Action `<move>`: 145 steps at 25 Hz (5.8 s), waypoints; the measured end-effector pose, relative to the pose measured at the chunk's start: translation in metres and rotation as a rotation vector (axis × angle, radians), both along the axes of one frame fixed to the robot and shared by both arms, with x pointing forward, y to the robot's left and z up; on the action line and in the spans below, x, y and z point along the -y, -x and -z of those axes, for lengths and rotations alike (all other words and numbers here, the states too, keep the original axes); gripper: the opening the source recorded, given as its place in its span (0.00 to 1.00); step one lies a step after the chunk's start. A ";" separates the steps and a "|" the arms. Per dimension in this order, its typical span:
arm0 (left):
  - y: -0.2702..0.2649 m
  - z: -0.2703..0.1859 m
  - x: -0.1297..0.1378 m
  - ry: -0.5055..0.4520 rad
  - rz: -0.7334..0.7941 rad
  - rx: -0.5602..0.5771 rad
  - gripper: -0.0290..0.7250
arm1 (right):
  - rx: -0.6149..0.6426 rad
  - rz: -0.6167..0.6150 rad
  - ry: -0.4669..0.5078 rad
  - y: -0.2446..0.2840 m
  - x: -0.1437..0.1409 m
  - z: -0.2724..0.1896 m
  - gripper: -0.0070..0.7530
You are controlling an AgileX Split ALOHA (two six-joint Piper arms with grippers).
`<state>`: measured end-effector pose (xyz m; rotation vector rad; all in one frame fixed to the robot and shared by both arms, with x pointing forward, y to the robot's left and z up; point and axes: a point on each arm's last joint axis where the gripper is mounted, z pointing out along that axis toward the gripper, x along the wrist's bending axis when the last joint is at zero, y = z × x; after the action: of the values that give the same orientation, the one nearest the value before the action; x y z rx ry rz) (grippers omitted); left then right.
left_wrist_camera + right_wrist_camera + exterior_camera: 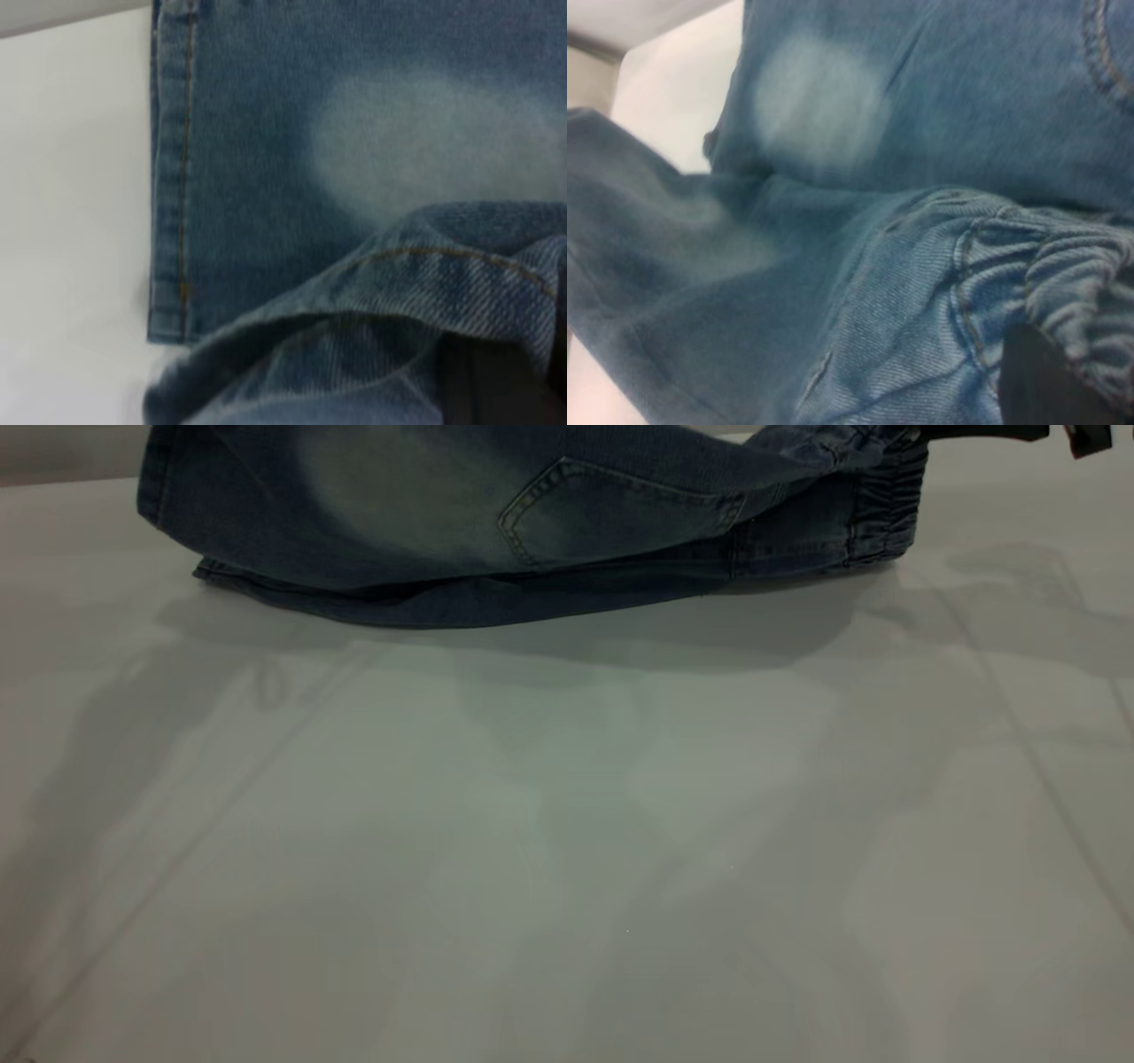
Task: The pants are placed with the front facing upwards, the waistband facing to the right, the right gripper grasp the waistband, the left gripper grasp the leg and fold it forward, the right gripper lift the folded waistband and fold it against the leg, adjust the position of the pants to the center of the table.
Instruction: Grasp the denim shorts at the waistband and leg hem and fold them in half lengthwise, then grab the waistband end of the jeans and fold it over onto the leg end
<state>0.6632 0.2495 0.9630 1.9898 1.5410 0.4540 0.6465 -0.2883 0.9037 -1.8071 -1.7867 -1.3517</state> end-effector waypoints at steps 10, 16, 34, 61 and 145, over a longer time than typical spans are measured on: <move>-0.030 -0.007 -0.008 0.001 -0.010 0.050 0.12 | 0.050 0.020 0.011 -0.016 0.003 -0.010 0.05; -0.039 -0.004 -0.017 -0.013 -0.012 0.037 0.12 | 0.057 0.028 0.016 -0.024 0.004 -0.006 0.05; -0.066 0.029 -0.020 -0.005 -0.047 0.008 0.12 | 0.045 0.064 0.003 -0.045 0.008 0.011 0.05; -0.068 0.036 -0.021 -0.031 -0.034 -0.003 0.31 | 0.037 0.135 0.050 -0.049 0.014 0.015 0.78; -0.077 -0.009 0.021 0.116 0.034 0.030 0.68 | -0.297 0.209 -0.133 -0.071 0.016 0.107 0.44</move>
<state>0.7397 0.2286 0.9716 1.9088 1.4788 0.3707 0.7179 -0.3047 0.7962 -2.0410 -1.3581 -1.1641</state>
